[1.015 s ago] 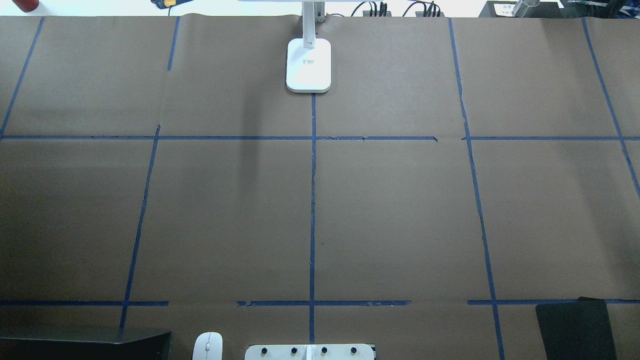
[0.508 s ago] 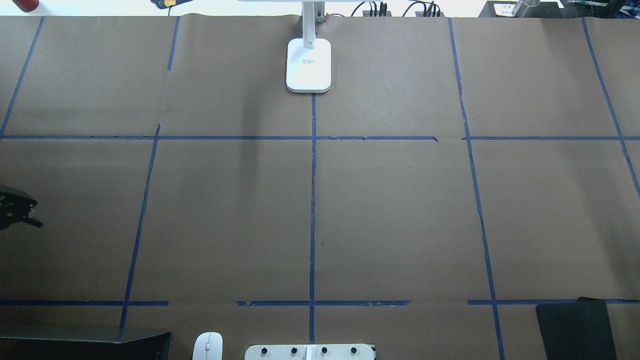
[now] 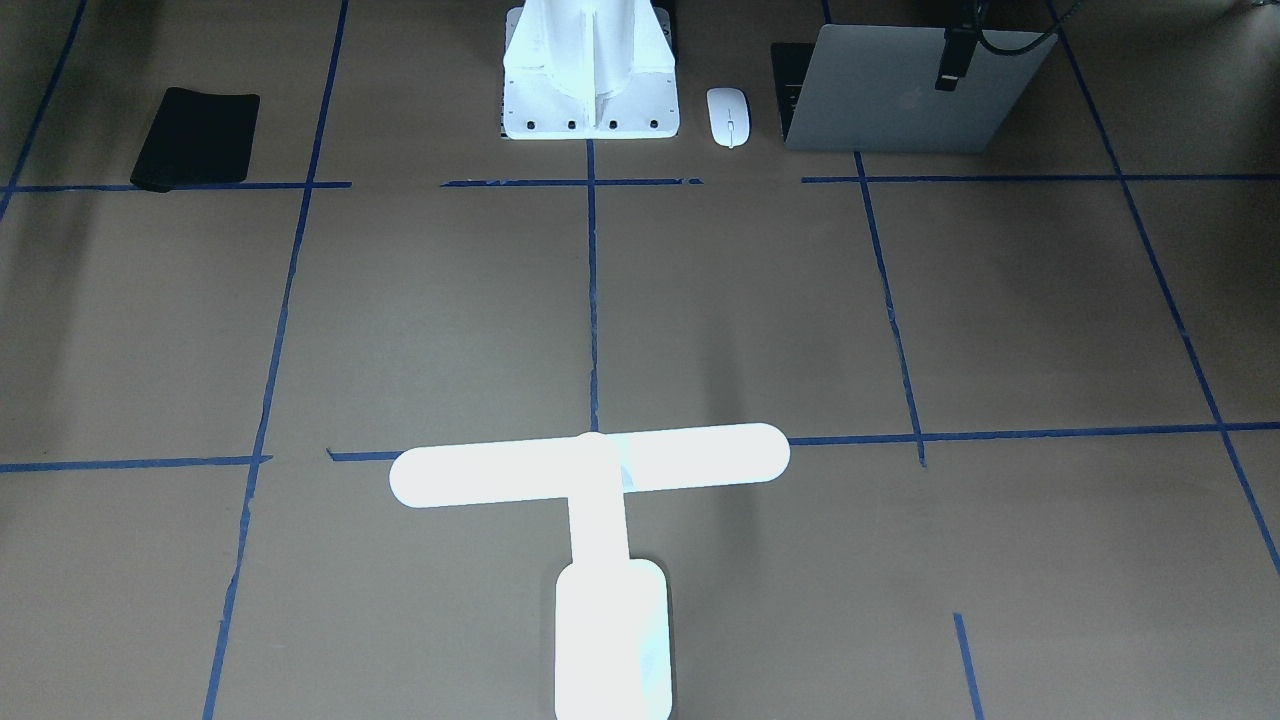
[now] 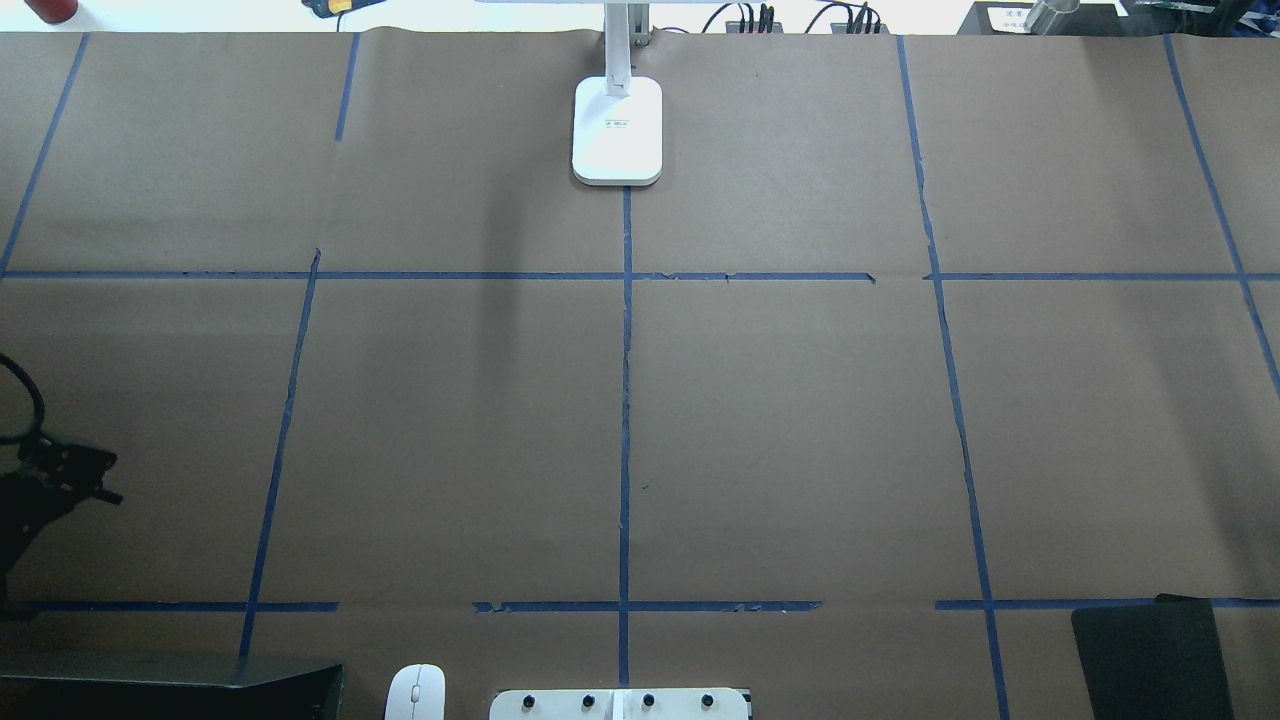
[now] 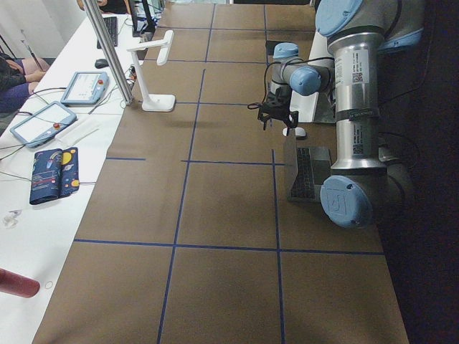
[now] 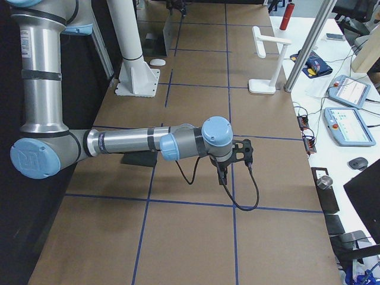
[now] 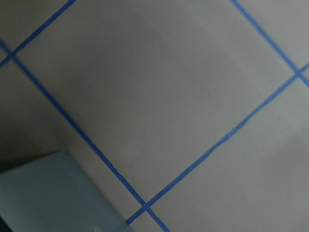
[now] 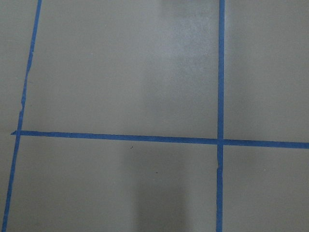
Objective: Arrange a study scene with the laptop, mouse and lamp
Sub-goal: 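Carry the open silver laptop with the left gripper toward the table, then lower the silver laptop with the left gripper in front of the lamp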
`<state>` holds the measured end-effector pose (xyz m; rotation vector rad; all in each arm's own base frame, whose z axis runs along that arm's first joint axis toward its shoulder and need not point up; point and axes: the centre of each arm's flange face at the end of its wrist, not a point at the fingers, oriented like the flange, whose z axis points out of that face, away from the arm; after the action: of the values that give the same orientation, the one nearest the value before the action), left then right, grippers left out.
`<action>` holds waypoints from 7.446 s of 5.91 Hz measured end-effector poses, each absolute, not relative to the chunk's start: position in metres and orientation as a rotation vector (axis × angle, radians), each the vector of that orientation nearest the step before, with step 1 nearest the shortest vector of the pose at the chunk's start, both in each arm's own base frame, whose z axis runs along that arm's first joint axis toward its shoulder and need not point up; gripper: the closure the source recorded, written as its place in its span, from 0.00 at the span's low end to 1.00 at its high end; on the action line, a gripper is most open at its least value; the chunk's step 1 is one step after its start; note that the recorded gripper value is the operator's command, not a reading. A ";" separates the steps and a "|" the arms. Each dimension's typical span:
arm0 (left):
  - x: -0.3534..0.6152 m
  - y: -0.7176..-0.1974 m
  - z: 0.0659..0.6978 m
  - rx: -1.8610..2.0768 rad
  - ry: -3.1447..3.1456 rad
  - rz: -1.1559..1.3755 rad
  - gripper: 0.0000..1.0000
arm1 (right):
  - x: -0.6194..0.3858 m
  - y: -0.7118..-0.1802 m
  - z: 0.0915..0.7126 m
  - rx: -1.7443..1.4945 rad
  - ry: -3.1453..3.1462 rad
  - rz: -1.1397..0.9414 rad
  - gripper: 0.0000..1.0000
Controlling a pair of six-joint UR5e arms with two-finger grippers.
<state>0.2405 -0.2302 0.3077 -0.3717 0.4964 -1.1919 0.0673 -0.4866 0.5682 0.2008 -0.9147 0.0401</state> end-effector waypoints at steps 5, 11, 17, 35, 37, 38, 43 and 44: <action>0.268 -0.190 0.320 -0.366 0.345 -1.262 0.00 | 0.068 -0.496 0.548 0.239 -0.915 0.024 0.00; 0.291 -0.171 0.337 -0.329 0.270 -1.311 0.71 | 0.067 -0.496 0.547 0.238 -0.919 0.026 0.00; 0.263 -0.211 0.334 -0.291 0.307 -1.480 1.00 | 0.066 -0.504 0.537 0.242 -0.923 0.042 0.00; 0.512 -0.578 0.050 -0.268 0.540 -1.629 1.00 | 0.066 -0.506 0.554 0.201 -0.919 0.065 0.00; 0.518 -0.578 0.050 -0.278 0.557 -1.640 0.92 | 0.066 -0.506 0.554 0.201 -0.919 0.065 0.00; 0.520 -0.577 0.049 -0.283 0.564 -1.641 0.31 | 0.066 -0.506 0.554 0.201 -0.920 0.065 0.00; 0.505 -0.559 0.040 -0.311 0.591 -1.563 0.00 | 0.065 -0.503 0.555 0.192 -0.925 0.073 0.00; 0.492 -0.546 0.043 -0.307 0.599 -1.496 0.00 | 0.064 -0.499 0.555 0.181 -0.929 0.090 0.00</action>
<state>0.4921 -0.5460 0.0426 -0.3071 0.5985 -1.4960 0.0637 -0.4987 0.5551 0.1808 -0.9286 0.0902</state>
